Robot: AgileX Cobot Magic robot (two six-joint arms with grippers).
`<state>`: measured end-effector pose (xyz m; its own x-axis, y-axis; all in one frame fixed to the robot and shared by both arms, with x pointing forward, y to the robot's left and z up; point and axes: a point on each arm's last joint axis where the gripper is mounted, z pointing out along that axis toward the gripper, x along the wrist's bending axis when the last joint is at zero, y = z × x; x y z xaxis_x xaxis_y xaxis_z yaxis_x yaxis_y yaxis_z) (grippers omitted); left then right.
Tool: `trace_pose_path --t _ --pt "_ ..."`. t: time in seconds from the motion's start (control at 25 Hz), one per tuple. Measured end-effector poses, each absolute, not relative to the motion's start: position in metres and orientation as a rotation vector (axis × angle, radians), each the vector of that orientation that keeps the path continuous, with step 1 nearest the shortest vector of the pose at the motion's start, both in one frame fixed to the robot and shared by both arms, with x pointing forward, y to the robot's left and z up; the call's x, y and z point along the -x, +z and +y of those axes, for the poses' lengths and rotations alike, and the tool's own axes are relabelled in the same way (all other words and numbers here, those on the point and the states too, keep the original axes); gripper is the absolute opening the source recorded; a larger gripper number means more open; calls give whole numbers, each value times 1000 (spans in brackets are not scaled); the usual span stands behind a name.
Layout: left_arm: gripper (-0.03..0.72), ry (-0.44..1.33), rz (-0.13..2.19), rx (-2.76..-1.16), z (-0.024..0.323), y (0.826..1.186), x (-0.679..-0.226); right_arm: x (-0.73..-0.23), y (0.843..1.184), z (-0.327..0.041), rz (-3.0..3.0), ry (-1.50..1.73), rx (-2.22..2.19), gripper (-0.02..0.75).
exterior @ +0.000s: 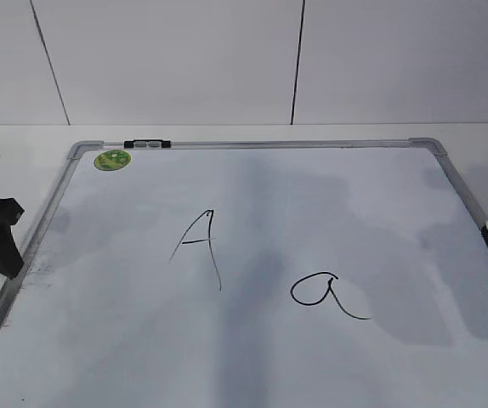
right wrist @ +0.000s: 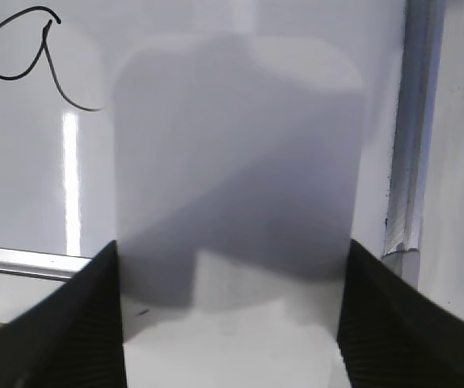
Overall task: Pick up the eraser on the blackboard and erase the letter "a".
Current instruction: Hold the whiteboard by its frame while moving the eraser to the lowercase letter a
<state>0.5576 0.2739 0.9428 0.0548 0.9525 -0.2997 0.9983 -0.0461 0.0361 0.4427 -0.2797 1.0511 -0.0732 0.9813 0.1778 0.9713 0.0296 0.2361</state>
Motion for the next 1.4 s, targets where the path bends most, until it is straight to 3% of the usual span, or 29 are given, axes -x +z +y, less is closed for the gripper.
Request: trace_pose_path --t 0.28,0.68,1.0,1.4 --pt "243 -301 2006 -2099 274 933 -560 -443 1051 -280 2228 463 -2114 555" --pt "223 -336 2027 -2107 274 921 -562 -443 1051 -280 2227 466 -2110 555" --pt "71 -338 2029 -2096 274 921 -563 -444 1051 -280 2223 471 -2106 555" --pt "58 -338 2029 -2096 274 921 -563 -444 1052 -279 2234 497 -2091 555"
